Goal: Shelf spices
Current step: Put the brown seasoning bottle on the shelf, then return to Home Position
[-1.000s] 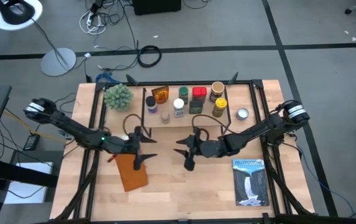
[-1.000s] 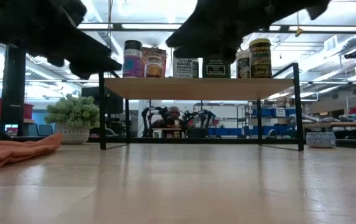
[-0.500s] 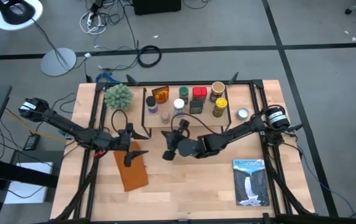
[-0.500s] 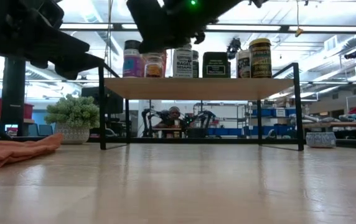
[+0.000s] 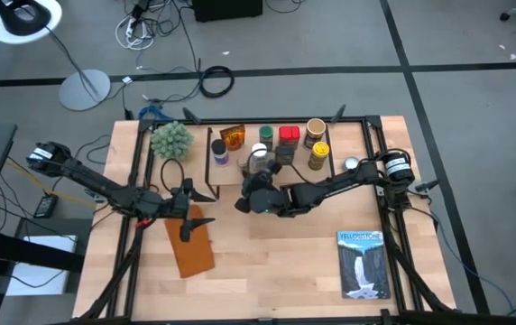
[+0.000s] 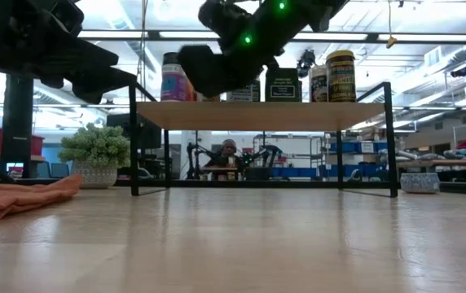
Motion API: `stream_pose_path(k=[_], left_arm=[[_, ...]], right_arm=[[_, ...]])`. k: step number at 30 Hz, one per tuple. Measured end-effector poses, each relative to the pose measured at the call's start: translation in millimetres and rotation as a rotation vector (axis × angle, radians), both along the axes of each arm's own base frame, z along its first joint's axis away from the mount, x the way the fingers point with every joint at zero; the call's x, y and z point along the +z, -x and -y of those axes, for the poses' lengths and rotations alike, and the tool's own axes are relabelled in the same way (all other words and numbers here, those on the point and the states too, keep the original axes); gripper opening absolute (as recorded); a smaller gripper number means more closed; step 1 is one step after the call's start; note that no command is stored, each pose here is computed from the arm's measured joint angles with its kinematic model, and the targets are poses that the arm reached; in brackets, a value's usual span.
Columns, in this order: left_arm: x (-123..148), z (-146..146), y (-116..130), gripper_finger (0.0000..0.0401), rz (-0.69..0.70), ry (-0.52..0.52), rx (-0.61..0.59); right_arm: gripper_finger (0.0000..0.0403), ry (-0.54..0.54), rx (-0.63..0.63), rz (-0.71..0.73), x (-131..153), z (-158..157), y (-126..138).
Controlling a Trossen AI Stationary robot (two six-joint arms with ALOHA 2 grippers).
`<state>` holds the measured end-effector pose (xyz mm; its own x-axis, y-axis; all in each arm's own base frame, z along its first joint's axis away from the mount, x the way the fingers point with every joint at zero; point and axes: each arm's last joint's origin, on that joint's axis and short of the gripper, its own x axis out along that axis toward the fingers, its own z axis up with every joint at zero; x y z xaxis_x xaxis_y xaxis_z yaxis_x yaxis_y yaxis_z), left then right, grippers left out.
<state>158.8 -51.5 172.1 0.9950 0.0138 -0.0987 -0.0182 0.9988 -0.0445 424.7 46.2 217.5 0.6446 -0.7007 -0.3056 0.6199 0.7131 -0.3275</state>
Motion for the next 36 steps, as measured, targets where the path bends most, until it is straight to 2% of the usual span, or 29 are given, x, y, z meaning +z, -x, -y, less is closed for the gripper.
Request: stream_pose_path(k=[3, 14, 17, 22, 28, 32, 36], left_arm=[[0, 0, 0, 0.0285, 0.0, 0.0, 0.0], [0, 0, 0, 0.0284, -0.001, -0.004, 0.002], [0, 0, 0, 0.0284, -0.002, -0.043, -0.001], [0, 0, 0, 0.0284, -0.004, -0.136, -0.011], [0, 0, 0, 0.0284, -0.004, -0.136, -0.011], [0, 0, 0, 0.0284, -0.005, -0.136, -0.011], [0, 0, 0, 0.0284, -0.004, -0.135, -0.011]], right_arm=[[0.0001, 0.028, -0.056, -0.007, -1, -3, 3], [0.0001, 0.04, -0.039, -0.007, -1, -16, 5], [0.0001, 0.051, -0.03, -0.022, 0, -18, 6], [0.0001, 0.022, 0.015, -0.013, 14, -29, 16], [0.0001, -0.097, 0.122, -0.031, 32, -44, 35], [0.0003, -0.082, 0.181, -0.088, 36, -63, 47], [0.0003, -0.06, 0.195, -0.126, 24, -81, 60]])
